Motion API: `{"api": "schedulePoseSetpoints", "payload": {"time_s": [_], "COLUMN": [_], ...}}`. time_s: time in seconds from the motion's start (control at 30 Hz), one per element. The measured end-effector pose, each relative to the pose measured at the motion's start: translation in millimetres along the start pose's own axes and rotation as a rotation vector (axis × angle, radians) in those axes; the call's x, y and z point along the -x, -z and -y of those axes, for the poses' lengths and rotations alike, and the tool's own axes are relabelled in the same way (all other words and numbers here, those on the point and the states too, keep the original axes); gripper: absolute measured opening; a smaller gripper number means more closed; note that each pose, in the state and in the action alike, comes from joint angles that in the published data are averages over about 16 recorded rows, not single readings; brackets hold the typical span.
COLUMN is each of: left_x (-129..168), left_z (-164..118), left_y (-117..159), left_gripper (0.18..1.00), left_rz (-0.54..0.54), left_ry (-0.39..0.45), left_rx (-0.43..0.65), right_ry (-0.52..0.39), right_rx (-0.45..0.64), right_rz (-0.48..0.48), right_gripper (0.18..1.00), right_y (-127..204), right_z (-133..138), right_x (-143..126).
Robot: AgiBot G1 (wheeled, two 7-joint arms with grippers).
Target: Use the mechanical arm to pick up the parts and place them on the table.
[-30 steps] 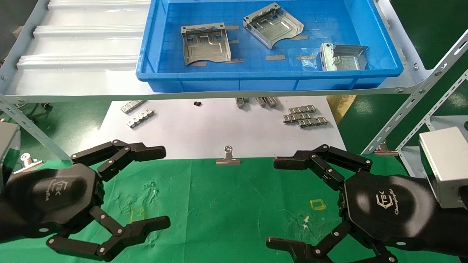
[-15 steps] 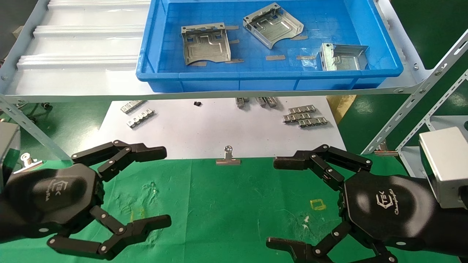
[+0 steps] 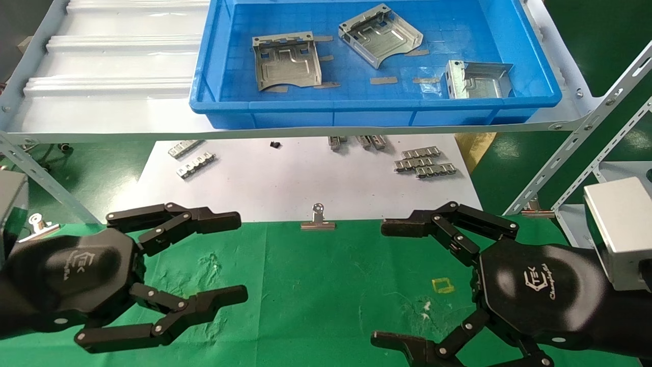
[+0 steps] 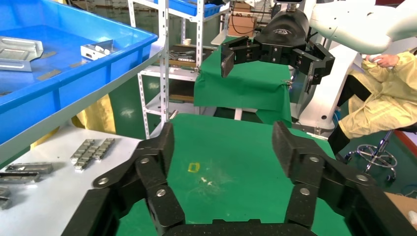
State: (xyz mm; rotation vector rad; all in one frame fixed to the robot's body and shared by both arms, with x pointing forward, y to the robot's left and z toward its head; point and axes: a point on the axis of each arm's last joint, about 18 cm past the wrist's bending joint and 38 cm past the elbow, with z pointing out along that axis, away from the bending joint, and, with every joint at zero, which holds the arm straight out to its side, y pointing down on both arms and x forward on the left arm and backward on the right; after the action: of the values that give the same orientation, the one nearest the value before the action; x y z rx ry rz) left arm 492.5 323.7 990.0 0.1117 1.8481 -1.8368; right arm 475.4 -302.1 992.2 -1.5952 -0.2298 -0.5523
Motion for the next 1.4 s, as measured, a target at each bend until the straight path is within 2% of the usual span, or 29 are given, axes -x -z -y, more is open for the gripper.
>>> {"api": "schedulePoseSetpoints", "payload": {"time_s": [0.3, 0.5, 0.67, 0.9, 1.13, 1.4], "left_x": [0.0, 0.0, 0.0, 0.0, 0.0, 0.0], "left_z": [0.0, 0.0, 0.0, 0.0, 0.0, 0.0], "left_y": [0.0, 0.0, 0.0, 0.0, 0.0, 0.0], "left_gripper": [0.606, 0.464, 0.364, 0.262, 0.209, 0.191], "left_rz": [0.0, 0.0, 0.0, 0.0, 0.0, 0.0], "left_ry": [0.0, 0.0, 0.0, 0.0, 0.0, 0.0], "left_rx": [0.0, 0.0, 0.0, 0.0, 0.0, 0.0], "right_ry": [0.012, 0.076, 0.151, 0.223, 0.214, 0.171], "right_rx": [-0.002, -0.01, -0.007, 0.028, 0.121, 0.234], "right_rz": [-0.011, -0.071, -0.18, -0.385, -0.561, -0.726], "right_gripper": [1.0, 1.0, 1.0, 1.0, 1.0, 0.998], "right_y": [0.1, -6.1, -18.0, -47.7, -83.9, -116.2], "right_z": [2.8, 17.0, 35.7, 64.0, 69.7, 57.3], "right_x": [-3.4, -27.1, -71.8, -160.9, -237.1, -285.4]}}
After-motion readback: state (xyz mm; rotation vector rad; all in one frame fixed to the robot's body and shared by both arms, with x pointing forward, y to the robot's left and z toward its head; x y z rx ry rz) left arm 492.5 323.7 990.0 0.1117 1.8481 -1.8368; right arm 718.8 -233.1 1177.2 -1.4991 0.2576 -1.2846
